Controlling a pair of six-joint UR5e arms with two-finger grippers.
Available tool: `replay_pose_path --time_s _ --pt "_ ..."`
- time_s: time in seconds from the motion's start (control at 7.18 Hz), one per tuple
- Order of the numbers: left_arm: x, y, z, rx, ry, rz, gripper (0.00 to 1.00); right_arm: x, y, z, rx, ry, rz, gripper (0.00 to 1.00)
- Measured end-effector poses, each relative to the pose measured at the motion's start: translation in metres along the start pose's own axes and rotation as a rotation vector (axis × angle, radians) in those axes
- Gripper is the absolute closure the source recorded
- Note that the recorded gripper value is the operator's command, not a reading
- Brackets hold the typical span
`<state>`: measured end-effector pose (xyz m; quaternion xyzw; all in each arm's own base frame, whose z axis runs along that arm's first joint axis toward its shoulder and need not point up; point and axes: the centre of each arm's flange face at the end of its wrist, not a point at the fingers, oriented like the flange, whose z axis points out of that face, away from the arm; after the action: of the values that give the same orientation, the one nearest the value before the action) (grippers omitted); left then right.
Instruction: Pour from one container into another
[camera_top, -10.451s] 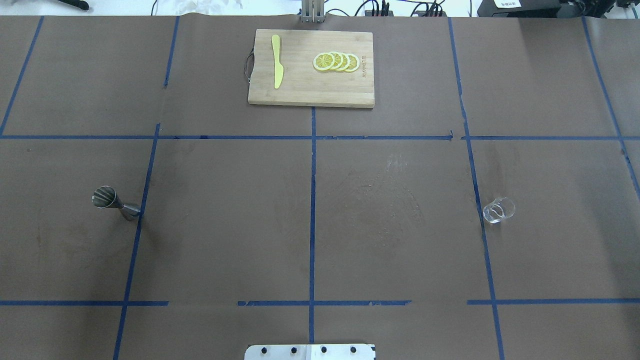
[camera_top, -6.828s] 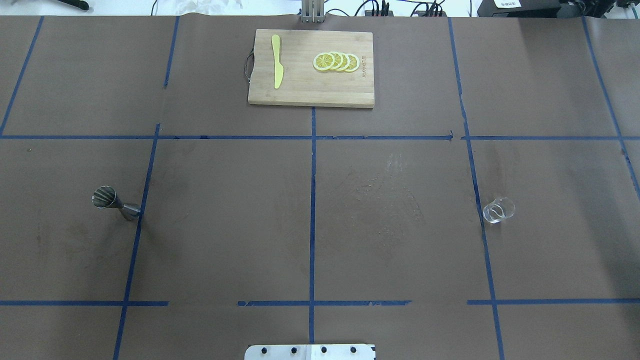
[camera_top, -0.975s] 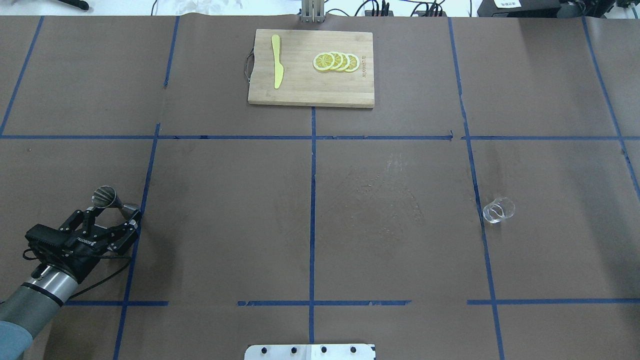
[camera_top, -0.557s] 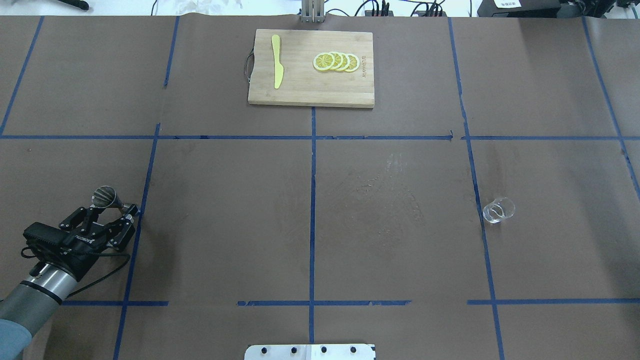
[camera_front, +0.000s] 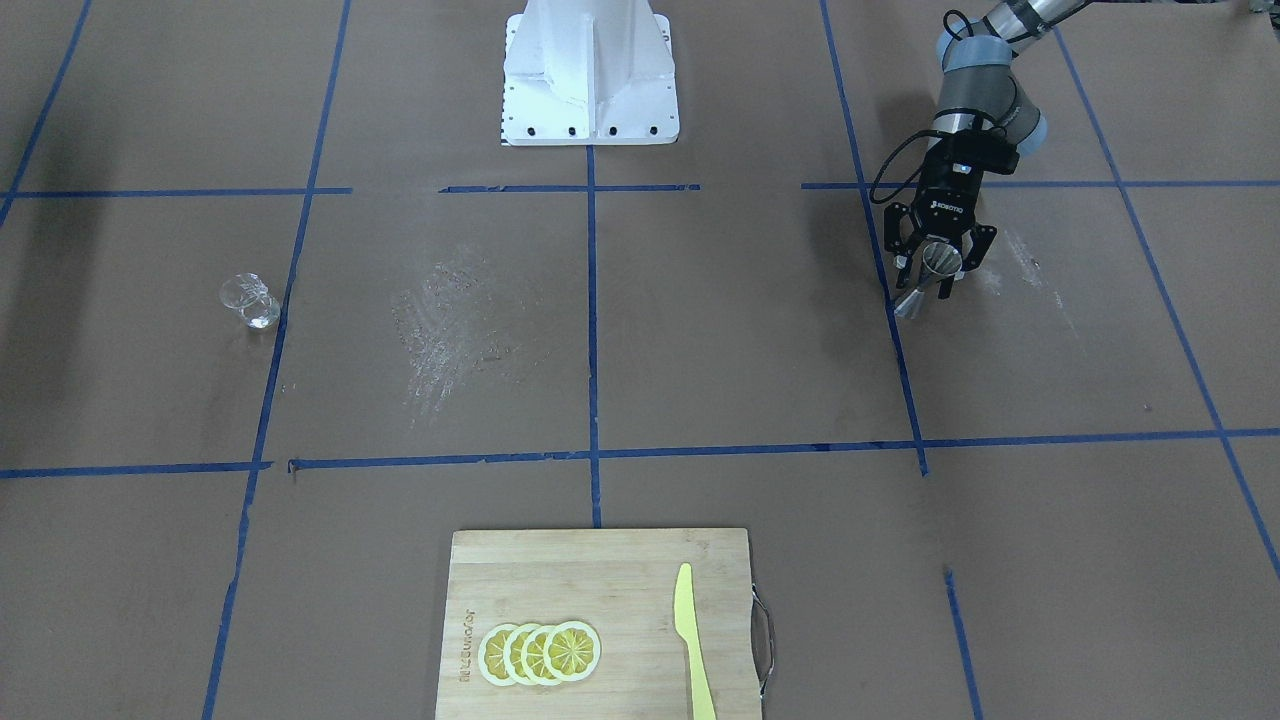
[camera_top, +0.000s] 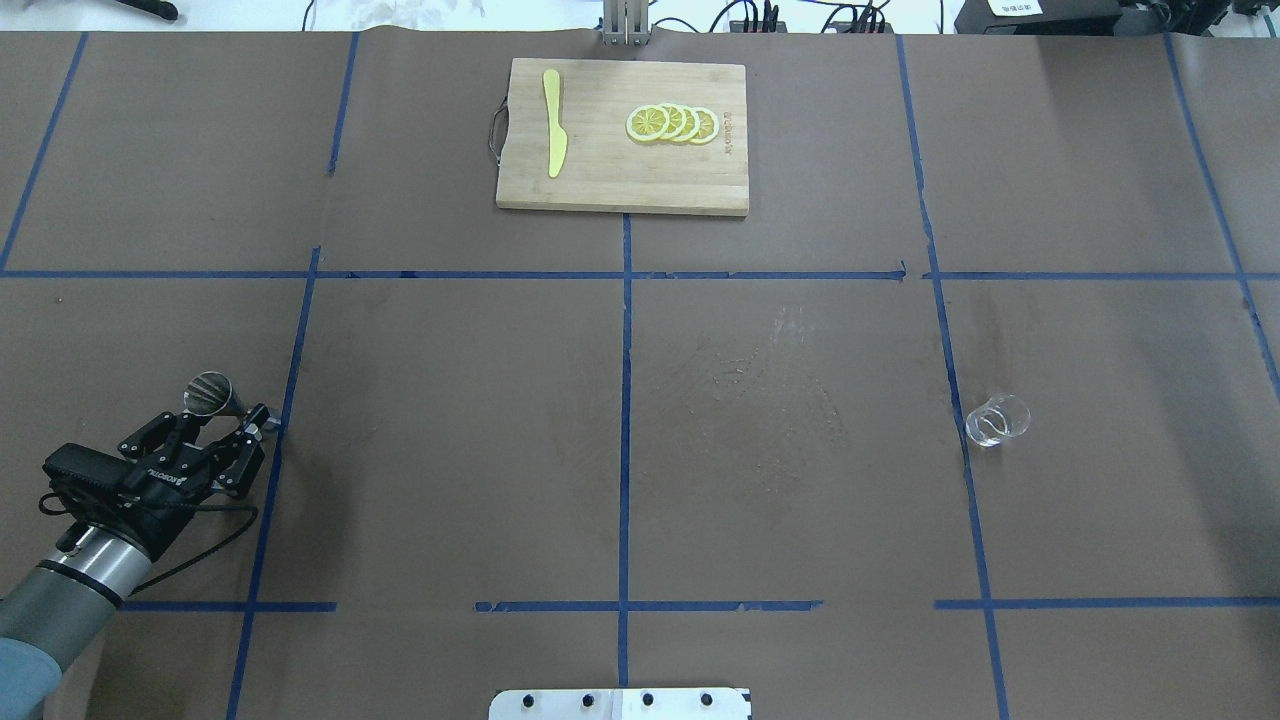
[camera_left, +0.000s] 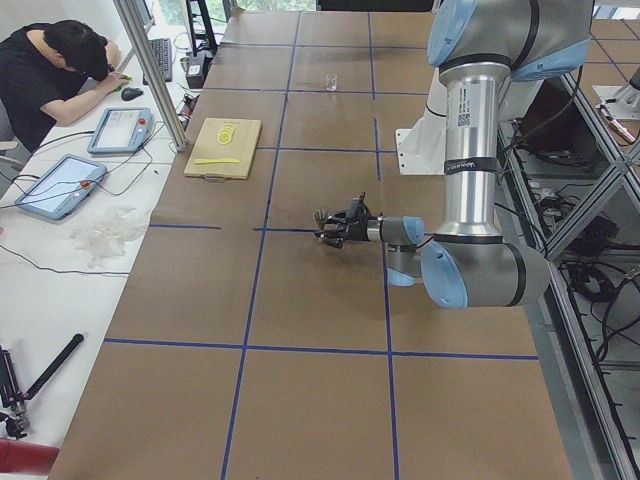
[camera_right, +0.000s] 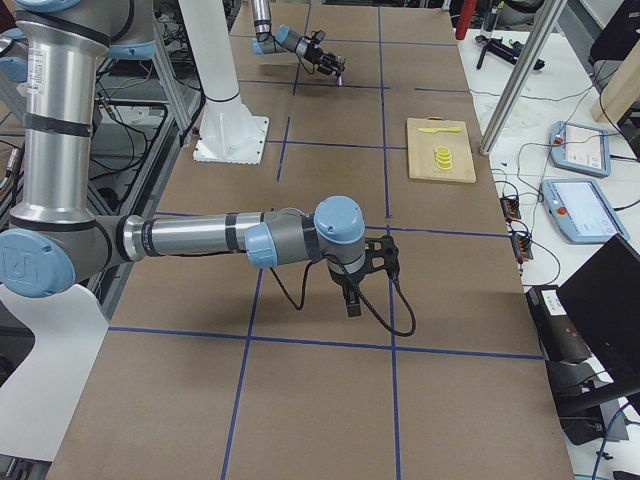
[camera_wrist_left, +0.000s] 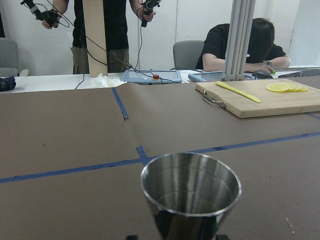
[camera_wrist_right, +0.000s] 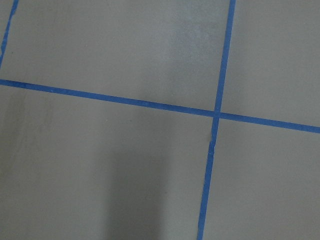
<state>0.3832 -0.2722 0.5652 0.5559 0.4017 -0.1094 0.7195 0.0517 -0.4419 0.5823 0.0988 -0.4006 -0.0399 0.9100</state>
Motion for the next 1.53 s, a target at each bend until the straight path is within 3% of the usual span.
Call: replay_pose_path --time_s 0.14,0.98,1.25,1.53 --pt "0.000 0.000 0.000 0.001 0.000 -0.001 1.00 0.000 -0.001 0.000 0.001 0.000 -0.001 0.00" --pt "-0.005 -0.015 -0.003 0.046 0.031 -0.038 1.00 -0.001 -0.002 -0.001 0.003 0.000 -0.002 0.00" --pt "-0.011 -0.030 -0.003 0.094 0.053 0.079 1.00 -0.001 -0.002 -0.001 0.003 0.000 -0.002 0.00" --pt "-0.026 -0.054 0.003 0.123 0.136 0.280 1.00 0.000 -0.001 0.000 0.000 0.000 0.001 0.00"
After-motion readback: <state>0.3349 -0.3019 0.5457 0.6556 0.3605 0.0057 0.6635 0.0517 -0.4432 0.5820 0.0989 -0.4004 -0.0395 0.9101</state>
